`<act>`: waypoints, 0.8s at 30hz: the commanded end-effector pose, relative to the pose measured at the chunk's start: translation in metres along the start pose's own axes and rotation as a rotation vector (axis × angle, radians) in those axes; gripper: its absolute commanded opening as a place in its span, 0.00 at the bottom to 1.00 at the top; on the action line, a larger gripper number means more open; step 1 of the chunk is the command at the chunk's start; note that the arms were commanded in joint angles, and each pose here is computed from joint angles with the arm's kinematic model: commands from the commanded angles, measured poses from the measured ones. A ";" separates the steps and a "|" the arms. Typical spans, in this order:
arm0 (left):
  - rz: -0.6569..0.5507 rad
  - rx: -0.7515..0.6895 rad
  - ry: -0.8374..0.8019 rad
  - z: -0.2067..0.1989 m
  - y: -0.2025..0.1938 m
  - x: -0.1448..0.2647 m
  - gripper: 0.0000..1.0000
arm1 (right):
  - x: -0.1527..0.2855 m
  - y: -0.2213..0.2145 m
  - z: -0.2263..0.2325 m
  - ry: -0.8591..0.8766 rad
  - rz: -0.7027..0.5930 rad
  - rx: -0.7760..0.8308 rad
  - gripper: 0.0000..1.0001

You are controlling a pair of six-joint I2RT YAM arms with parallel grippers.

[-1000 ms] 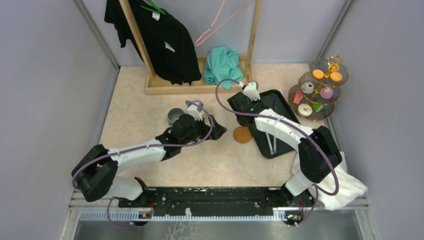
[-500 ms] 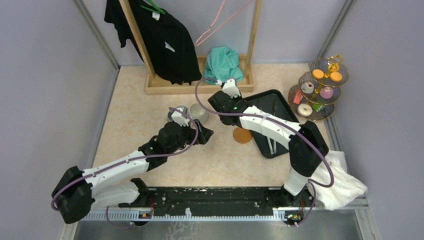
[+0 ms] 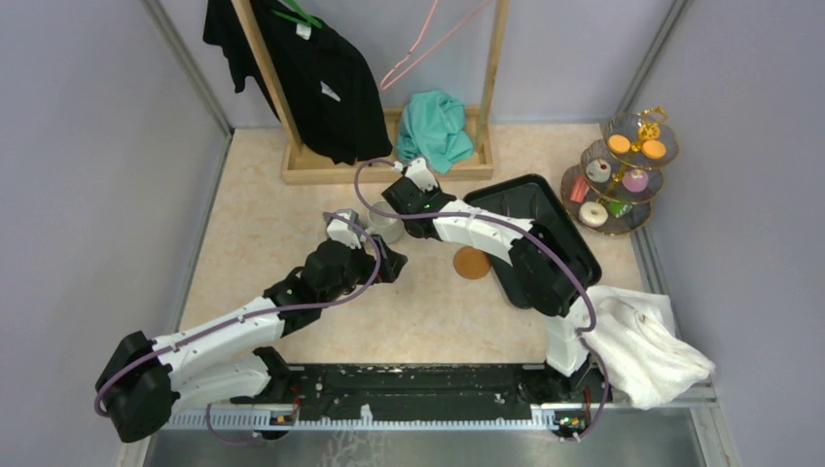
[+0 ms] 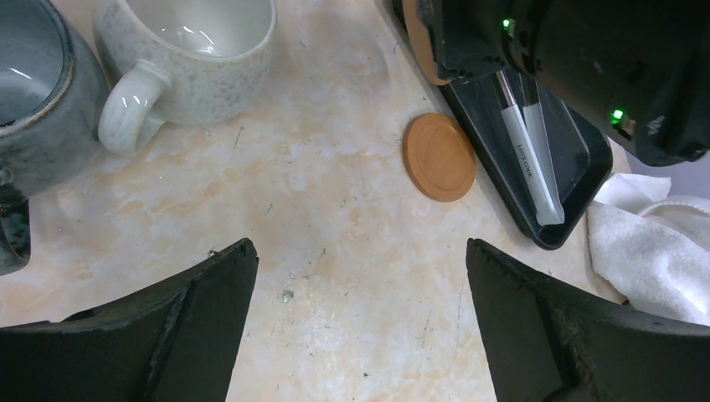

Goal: Serve the afternoon tea
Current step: Place the coaster at the center of the board.

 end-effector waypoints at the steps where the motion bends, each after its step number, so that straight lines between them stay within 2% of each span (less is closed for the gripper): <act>1: -0.019 -0.001 0.014 0.002 0.003 0.001 0.99 | 0.000 0.031 0.010 0.021 -0.075 -0.030 0.00; 5: -0.017 0.001 0.018 0.002 0.002 -0.001 0.99 | -0.006 0.029 0.022 0.024 -0.063 -0.005 0.00; 7: -0.014 0.002 0.017 0.002 0.002 -0.002 0.99 | -0.009 0.028 0.026 0.031 -0.058 0.004 0.03; 10: -0.008 0.000 0.022 0.002 0.001 -0.004 0.98 | -0.014 0.024 0.034 0.043 -0.043 0.015 0.11; 13: -0.007 0.002 0.023 0.002 0.000 -0.004 0.98 | -0.014 0.024 0.040 0.076 -0.045 0.010 0.24; 17: -0.003 0.002 0.028 0.004 -0.001 -0.003 0.98 | -0.013 0.026 0.044 0.108 -0.052 -0.006 0.33; 24: 0.004 0.005 0.032 0.004 -0.003 -0.004 0.98 | -0.004 0.032 0.042 0.156 -0.087 -0.042 0.36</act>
Point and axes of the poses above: each gripper's point midway between its finger pads, its own x axis back along the fingers, its own z axis along the line the jaws close on, y = z × x, the point moved 5 cm from there along x, back along the fingers, and after that the axes turned 14 degrees about x, right-handed, at the moved point
